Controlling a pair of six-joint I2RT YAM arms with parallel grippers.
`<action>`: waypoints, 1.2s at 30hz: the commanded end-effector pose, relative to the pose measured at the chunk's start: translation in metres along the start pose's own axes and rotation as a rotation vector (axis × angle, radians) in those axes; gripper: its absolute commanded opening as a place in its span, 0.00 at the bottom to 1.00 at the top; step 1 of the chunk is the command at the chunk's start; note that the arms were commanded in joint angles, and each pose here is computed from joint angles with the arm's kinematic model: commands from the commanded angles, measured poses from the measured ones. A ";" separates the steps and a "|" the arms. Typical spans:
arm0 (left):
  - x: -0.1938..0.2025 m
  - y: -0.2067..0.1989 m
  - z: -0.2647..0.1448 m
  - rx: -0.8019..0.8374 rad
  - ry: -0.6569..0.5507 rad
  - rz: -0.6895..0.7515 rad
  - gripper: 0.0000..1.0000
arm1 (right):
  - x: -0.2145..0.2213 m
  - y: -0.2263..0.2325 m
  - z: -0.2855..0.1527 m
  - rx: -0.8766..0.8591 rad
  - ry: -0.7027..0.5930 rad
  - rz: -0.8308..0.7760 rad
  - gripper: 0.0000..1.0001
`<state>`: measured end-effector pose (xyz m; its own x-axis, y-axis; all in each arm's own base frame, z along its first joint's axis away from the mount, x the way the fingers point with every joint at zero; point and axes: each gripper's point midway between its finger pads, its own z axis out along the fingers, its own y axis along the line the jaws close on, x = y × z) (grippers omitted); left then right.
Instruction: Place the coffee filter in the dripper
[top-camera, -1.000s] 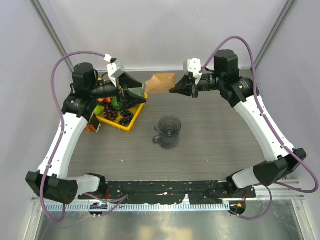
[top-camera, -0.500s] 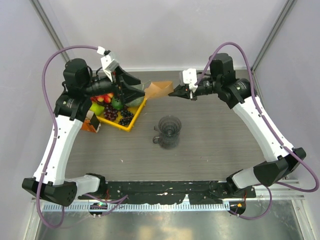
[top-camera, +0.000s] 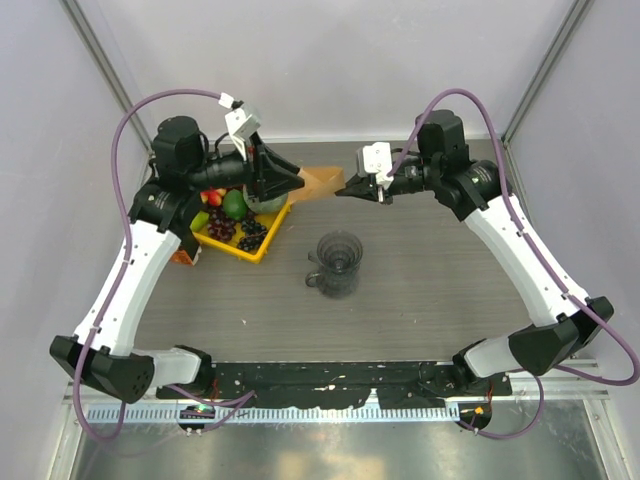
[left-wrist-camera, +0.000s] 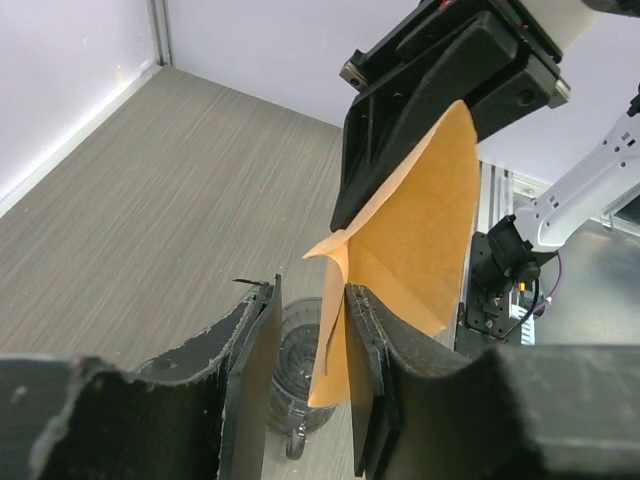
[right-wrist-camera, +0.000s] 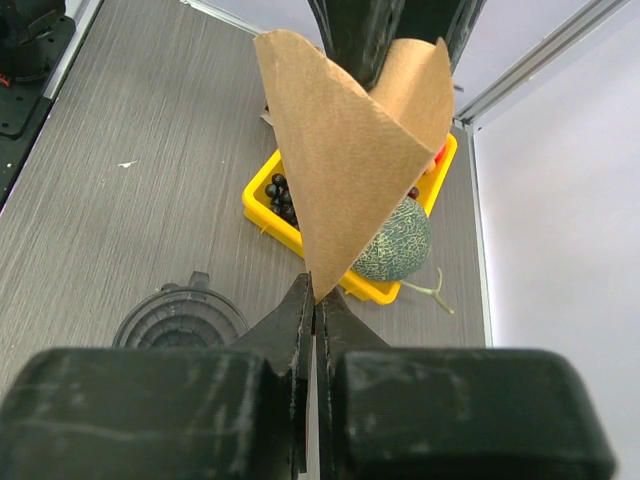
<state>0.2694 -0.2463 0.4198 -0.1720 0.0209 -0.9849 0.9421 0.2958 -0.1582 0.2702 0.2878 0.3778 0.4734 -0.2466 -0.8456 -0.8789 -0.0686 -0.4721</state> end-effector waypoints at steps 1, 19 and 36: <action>-0.005 -0.001 0.008 0.023 -0.022 0.015 0.38 | -0.025 -0.006 -0.008 0.037 -0.041 -0.067 0.05; -0.023 0.019 0.024 -0.017 -0.106 -0.278 0.00 | -0.017 -0.048 -0.014 0.284 0.025 -0.088 0.88; -0.024 0.025 0.027 -0.044 -0.129 -0.358 0.00 | -0.029 -0.064 -0.004 0.405 0.016 -0.194 0.95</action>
<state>0.3048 -0.2651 0.4219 -0.4842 -0.1781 -0.8566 0.7961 0.3164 -0.5158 0.3173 0.3002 0.3993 0.5461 -0.3216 -0.7735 -0.7504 0.2226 -0.6224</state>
